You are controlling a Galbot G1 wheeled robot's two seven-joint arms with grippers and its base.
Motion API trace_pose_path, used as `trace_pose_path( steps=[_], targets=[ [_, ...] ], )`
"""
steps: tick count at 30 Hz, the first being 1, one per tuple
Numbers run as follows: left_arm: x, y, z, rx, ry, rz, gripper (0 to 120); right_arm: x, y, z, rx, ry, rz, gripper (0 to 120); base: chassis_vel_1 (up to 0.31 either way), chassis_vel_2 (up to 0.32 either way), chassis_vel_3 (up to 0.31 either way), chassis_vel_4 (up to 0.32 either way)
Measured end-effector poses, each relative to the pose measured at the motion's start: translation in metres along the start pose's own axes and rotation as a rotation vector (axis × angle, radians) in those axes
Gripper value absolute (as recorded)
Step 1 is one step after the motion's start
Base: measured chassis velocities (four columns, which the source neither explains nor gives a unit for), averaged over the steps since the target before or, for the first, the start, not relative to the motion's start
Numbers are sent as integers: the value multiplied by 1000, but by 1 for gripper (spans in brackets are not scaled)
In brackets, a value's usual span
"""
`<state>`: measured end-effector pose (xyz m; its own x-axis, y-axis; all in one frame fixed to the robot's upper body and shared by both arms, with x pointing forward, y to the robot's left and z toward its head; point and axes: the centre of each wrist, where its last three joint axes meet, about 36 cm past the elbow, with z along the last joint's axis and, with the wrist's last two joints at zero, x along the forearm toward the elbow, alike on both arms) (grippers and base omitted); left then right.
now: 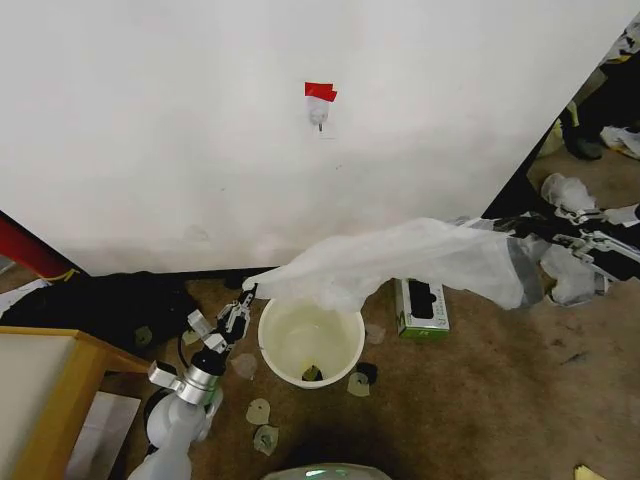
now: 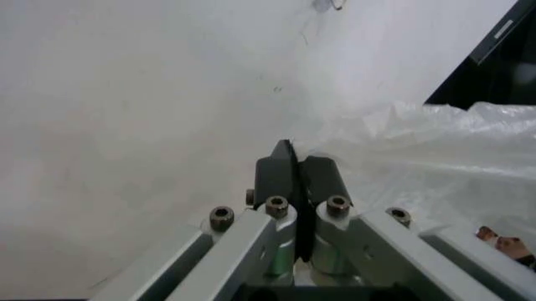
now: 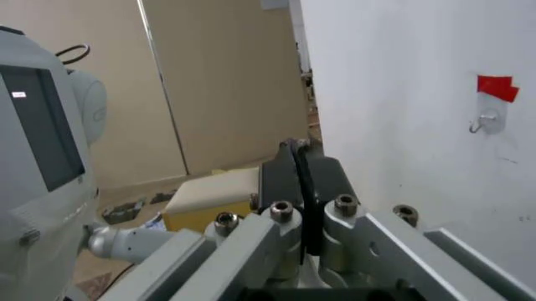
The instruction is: Place the garbage bag over the trash bin.
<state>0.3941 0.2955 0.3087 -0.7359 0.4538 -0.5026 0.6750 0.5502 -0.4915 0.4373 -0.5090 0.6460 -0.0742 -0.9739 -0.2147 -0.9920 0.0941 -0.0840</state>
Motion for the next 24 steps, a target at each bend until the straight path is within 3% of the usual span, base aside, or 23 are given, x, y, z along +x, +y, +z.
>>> trace_pose_path(
  steps=[8, 24],
  targets=[
    [5, 11, 1, -27, 19, -126, 0, 4, 7, -14, 23, -66, 24, 0, 0, 0, 0, 0],
    [11, 19, 15, -52, 68, -170, 0, -47, 25, -11, -10, -266, 55, 0, 0, 0, 0, 0]
  ],
)
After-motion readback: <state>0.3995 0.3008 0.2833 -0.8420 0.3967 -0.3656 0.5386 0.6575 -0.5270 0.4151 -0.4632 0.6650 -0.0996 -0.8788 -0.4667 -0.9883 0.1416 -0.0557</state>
